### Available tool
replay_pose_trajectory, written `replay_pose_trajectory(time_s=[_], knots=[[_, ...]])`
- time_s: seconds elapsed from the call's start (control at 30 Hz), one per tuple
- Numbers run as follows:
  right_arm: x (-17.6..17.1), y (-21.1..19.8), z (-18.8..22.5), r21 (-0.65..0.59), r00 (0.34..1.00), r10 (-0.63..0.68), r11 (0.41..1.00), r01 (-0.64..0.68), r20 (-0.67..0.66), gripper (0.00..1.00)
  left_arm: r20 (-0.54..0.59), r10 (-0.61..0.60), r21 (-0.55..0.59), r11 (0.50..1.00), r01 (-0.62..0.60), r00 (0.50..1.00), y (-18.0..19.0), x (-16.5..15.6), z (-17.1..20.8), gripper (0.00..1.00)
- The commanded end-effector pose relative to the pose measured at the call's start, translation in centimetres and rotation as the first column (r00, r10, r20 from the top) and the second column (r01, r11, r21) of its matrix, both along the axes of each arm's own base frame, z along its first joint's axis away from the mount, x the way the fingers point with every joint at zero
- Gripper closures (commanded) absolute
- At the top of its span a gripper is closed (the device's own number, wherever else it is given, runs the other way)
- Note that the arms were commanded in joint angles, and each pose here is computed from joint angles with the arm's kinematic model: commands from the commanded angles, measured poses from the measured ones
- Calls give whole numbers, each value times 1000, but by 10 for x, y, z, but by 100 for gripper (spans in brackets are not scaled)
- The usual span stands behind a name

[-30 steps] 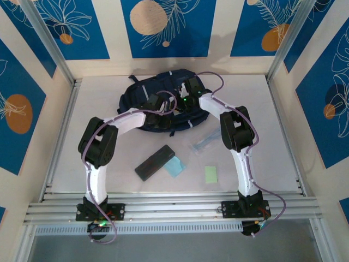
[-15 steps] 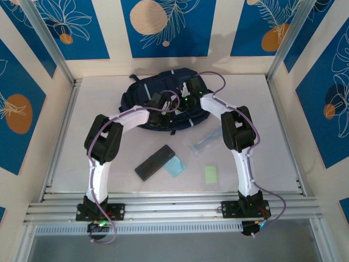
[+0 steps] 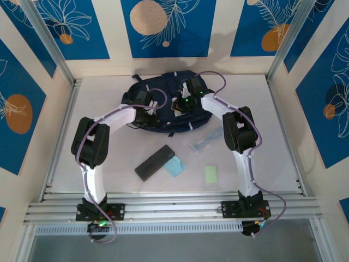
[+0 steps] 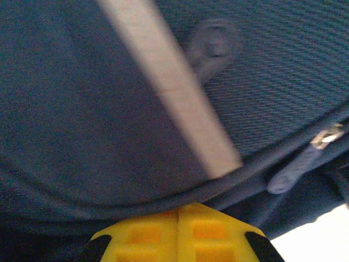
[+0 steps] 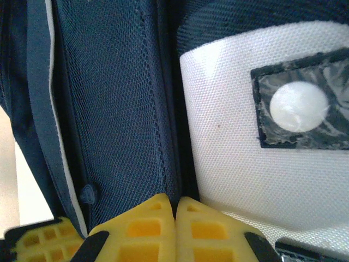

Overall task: Pack the student bag
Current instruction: Unzip the student bag at the top-center of the table.

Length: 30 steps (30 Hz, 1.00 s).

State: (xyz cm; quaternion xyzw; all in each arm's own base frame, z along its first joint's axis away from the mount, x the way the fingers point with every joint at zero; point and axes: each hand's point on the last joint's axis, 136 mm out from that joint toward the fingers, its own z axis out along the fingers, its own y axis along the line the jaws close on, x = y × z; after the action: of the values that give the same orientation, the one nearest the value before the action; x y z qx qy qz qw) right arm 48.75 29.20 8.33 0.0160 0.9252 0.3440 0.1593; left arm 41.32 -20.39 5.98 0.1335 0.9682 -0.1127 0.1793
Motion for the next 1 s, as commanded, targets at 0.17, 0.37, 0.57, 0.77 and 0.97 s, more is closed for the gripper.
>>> replay_pose_trajectory(time_s=[0.17, 0.37, 0.57, 0.77, 0.97], knots=[[-3, -13, 37, 31, 1000, 5, 1000, -6, 21, 100, 17, -88, -115, 989, 89, 996, -17, -14, 37, 100], [-4, -2, 40, 76, 1000, 18, 997, -18, 7, 100, 53, -102, -341, 933, 114, 993, -72, -24, 60, 82], [-6, 0, 38, 84, 1000, 18, 996, -18, -4, 100, -80, 44, -493, 866, -78, 996, -87, -21, 33, 63], [-8, 1, 40, 100, 1000, 22, 995, -21, -3, 100, -55, 109, -414, 902, -122, 992, -72, -17, 10, 57], [-9, 6, 41, 118, 1000, 25, 993, -25, -5, 100, -12, 157, -405, 902, -148, 988, -69, -2, 1, 48]])
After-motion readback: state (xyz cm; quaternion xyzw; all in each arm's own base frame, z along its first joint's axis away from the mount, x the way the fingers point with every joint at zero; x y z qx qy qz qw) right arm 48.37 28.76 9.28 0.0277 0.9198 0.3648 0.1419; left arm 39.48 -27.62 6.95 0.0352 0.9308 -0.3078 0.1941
